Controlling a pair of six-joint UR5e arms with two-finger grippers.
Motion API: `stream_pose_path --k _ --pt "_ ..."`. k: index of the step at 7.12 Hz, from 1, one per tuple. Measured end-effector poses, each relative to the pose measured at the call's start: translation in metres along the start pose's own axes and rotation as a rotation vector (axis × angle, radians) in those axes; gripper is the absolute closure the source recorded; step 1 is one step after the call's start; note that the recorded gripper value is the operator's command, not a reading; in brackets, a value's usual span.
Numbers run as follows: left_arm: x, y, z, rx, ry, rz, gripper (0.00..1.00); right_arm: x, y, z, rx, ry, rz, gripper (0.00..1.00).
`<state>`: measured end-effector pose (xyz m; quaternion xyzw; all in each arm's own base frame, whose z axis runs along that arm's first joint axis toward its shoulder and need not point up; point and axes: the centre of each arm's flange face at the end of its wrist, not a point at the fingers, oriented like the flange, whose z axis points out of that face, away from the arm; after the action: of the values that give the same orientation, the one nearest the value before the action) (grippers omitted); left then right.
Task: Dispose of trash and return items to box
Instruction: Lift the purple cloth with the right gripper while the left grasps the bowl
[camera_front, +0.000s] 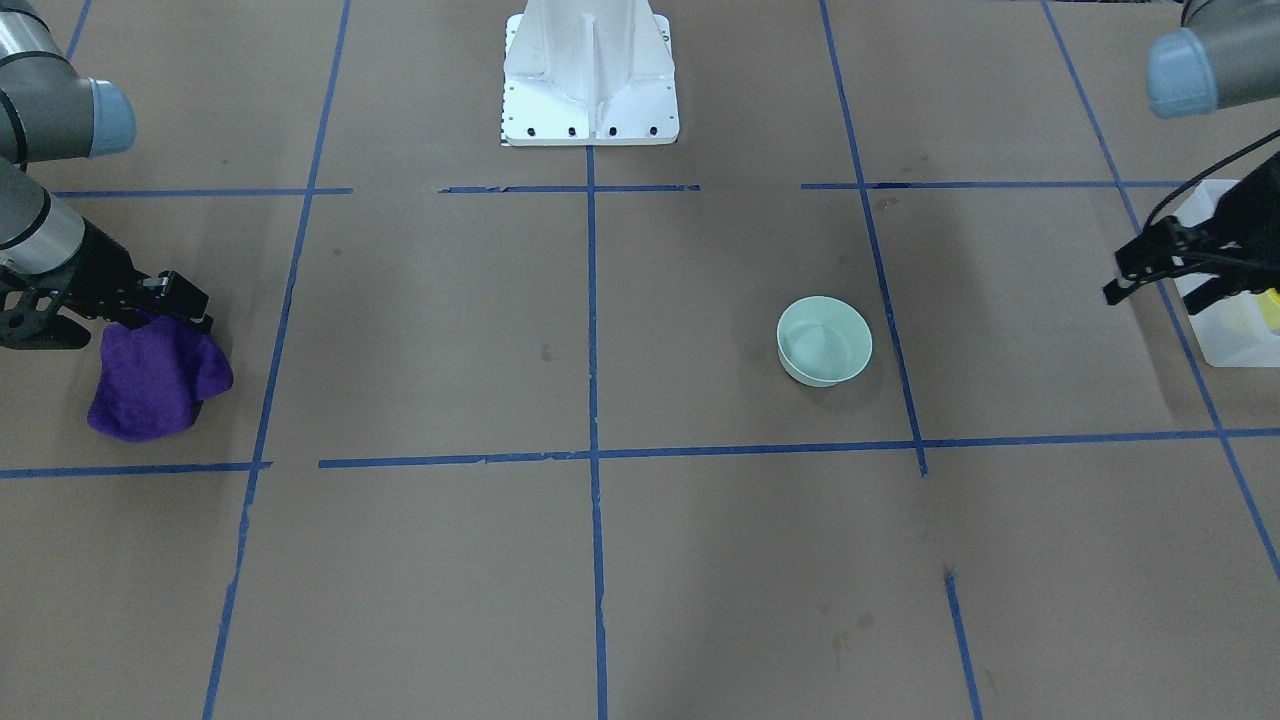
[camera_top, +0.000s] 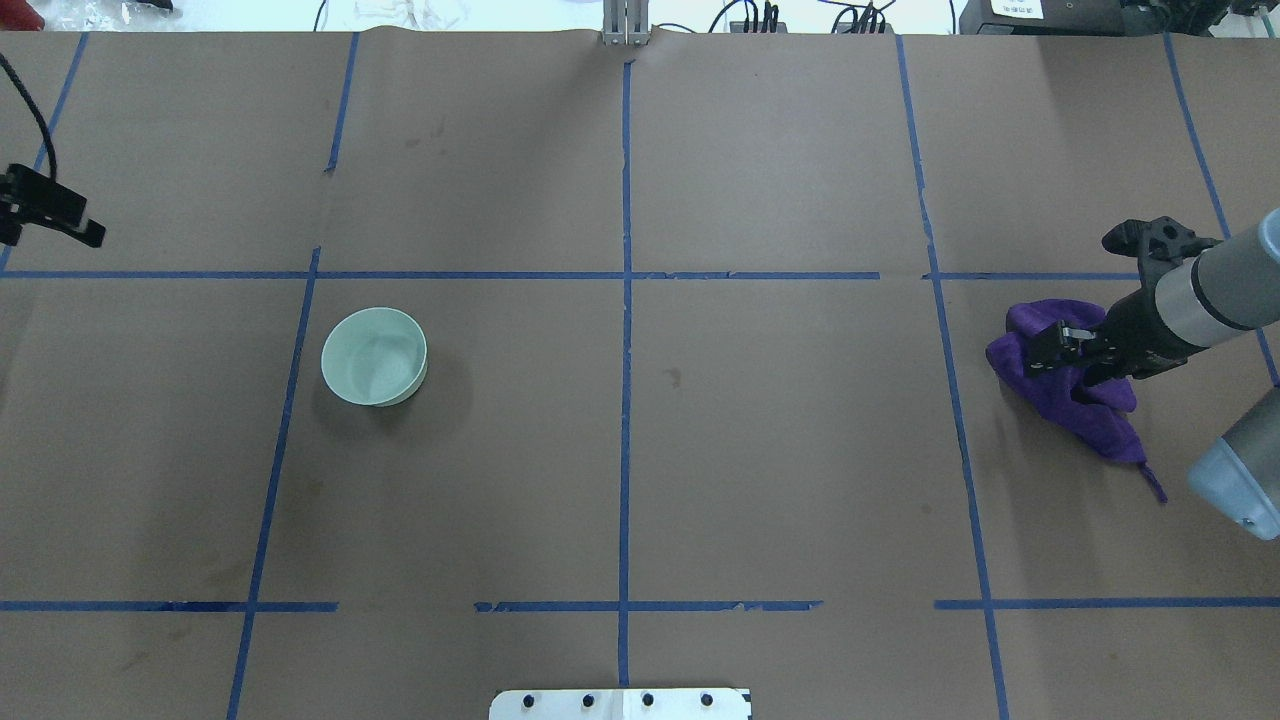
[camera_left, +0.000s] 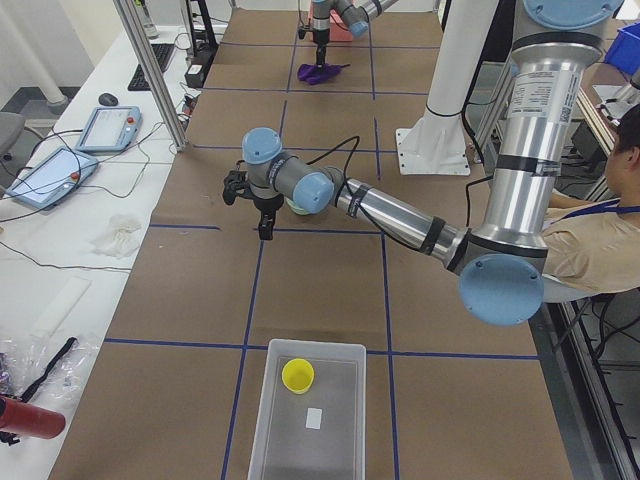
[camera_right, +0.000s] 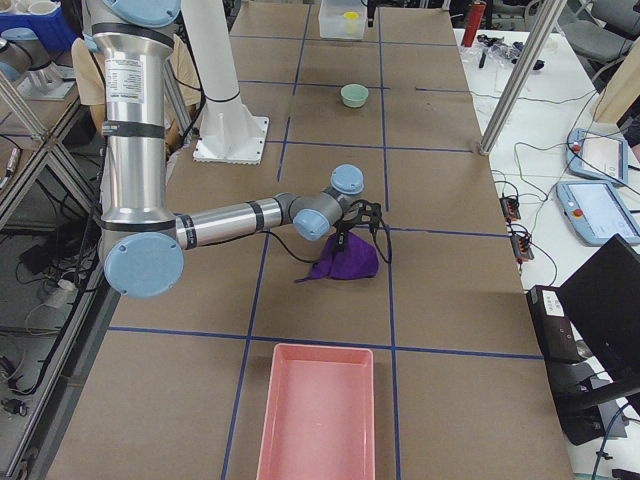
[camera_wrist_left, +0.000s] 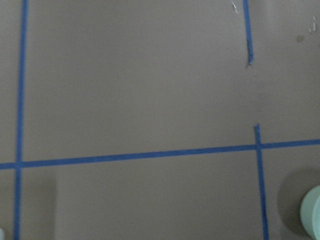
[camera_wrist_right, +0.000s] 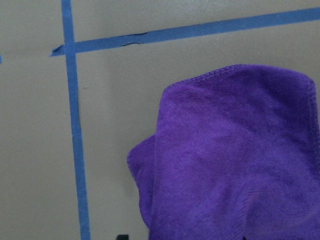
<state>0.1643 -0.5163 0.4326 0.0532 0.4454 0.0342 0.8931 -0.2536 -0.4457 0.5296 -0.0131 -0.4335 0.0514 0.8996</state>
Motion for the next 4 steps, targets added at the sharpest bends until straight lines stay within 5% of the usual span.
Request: stream_pose_path --k 2,4 --pt "0.065 0.029 0.068 -0.002 -0.022 -0.051 0.02 -0.001 -0.003 -0.013 0.027 -0.01 0.006 1.0" --pt "0.099 0.05 0.121 -0.006 -0.01 -0.09 0.02 0.015 -0.02 -0.07 0.094 -0.063 0.048 1.0"
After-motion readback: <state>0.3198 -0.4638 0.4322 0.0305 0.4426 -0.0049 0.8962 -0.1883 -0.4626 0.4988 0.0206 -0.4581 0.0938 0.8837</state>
